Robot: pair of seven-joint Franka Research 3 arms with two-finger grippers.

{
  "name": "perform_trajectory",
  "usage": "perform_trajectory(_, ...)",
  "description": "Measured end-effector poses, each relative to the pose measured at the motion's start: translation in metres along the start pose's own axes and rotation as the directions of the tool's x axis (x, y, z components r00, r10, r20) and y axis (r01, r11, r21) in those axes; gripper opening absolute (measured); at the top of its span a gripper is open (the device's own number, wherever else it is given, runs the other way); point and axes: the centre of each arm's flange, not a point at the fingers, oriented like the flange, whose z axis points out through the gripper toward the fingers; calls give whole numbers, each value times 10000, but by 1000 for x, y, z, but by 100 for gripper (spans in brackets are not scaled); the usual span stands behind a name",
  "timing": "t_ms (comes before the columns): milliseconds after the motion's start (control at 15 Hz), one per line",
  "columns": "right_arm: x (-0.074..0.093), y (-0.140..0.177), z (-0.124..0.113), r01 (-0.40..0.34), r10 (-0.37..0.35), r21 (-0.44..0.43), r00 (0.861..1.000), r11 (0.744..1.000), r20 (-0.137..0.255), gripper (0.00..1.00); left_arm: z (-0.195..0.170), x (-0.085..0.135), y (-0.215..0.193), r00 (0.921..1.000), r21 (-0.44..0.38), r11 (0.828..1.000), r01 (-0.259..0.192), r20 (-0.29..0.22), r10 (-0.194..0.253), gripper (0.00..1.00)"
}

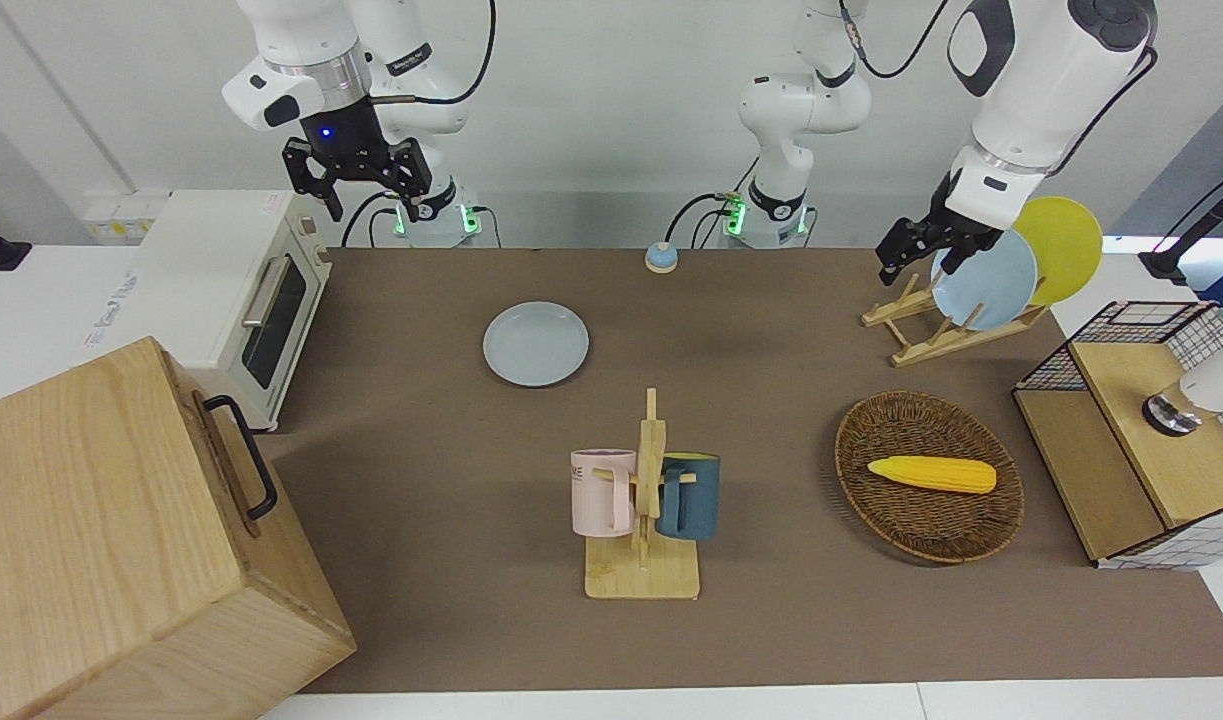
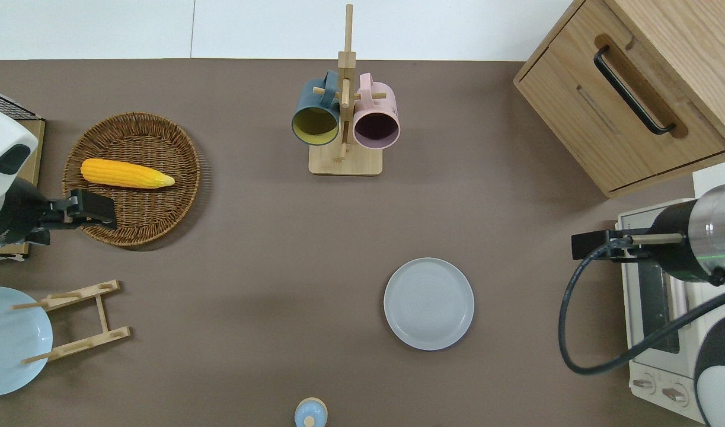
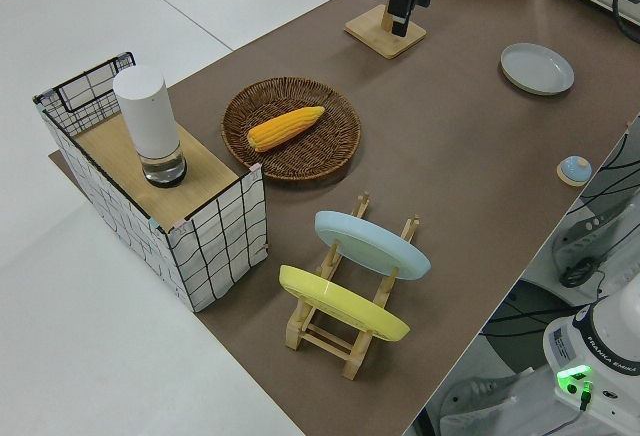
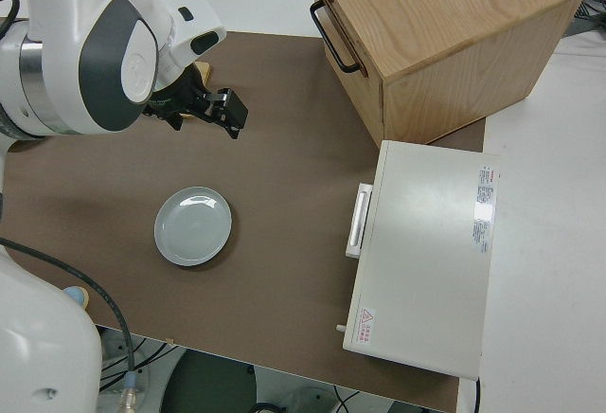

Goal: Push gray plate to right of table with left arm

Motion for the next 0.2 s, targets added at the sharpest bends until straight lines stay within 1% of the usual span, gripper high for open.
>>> perform_trajectory(200,0,0,0,0,0,0,10000,10000,0,100,0,0,-1,10000,-2,10000,21,-7,-21,100)
